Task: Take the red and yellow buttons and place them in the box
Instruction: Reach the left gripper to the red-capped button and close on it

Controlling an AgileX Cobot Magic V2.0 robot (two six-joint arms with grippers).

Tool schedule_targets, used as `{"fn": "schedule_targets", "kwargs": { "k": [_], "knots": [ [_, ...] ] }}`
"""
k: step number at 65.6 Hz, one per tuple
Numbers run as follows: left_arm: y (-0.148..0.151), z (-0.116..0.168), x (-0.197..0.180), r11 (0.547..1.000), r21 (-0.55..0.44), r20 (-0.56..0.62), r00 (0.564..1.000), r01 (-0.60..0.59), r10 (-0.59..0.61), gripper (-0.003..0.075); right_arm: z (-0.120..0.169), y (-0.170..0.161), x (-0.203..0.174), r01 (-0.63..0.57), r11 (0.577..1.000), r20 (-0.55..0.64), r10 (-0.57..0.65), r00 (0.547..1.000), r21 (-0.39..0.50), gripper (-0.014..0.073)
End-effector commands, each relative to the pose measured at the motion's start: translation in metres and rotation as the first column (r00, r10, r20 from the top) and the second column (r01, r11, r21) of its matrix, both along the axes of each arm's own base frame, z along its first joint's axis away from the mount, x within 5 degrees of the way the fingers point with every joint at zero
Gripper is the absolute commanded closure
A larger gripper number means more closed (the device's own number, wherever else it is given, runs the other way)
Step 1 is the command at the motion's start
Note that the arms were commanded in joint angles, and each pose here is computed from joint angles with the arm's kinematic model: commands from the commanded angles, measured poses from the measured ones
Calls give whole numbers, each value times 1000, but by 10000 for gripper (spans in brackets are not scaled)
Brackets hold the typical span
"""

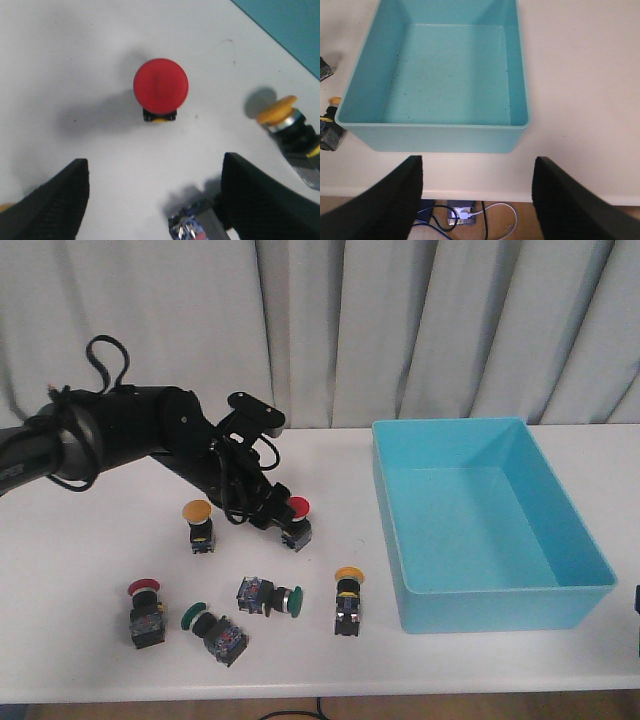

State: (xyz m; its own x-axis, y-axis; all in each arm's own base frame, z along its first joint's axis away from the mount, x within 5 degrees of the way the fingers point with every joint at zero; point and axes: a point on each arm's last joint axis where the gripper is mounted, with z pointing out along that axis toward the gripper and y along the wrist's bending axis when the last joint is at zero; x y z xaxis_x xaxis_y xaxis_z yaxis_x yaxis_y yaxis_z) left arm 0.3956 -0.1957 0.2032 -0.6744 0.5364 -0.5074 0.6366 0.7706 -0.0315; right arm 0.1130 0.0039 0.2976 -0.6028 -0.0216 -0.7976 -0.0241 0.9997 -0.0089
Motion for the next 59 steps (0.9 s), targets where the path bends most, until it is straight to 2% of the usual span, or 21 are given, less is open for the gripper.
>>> {"fn": "schedule_targets", "kwargs": {
  "k": [1,13,26,43,50,59],
  "knots": [
    [-10,26,16,998,-60,83,996,-13,18,187,14,0,5,-2,1000,82,2,997,-5,142],
    [-20,9,36,998,-65,77,997,-13,18,187,14,0,5,-2,1000,82,2,997,-5,142],
    [-31,-1,44,990,-141,35,999,-3,8,187,14,0,5,-2,1000,82,2,997,-5,142],
    [-32,-16,47,993,-113,41,999,30,-25,191,14,0,5,-2,1000,82,2,997,-6,142],
    [-32,-15,49,993,-118,58,998,24,-18,237,14,0,5,-2,1000,82,2,997,-6,142],
    [-32,-14,51,992,-125,80,997,18,-8,345,14,0,5,-2,1000,81,2,997,-6,142]
  ]
}}
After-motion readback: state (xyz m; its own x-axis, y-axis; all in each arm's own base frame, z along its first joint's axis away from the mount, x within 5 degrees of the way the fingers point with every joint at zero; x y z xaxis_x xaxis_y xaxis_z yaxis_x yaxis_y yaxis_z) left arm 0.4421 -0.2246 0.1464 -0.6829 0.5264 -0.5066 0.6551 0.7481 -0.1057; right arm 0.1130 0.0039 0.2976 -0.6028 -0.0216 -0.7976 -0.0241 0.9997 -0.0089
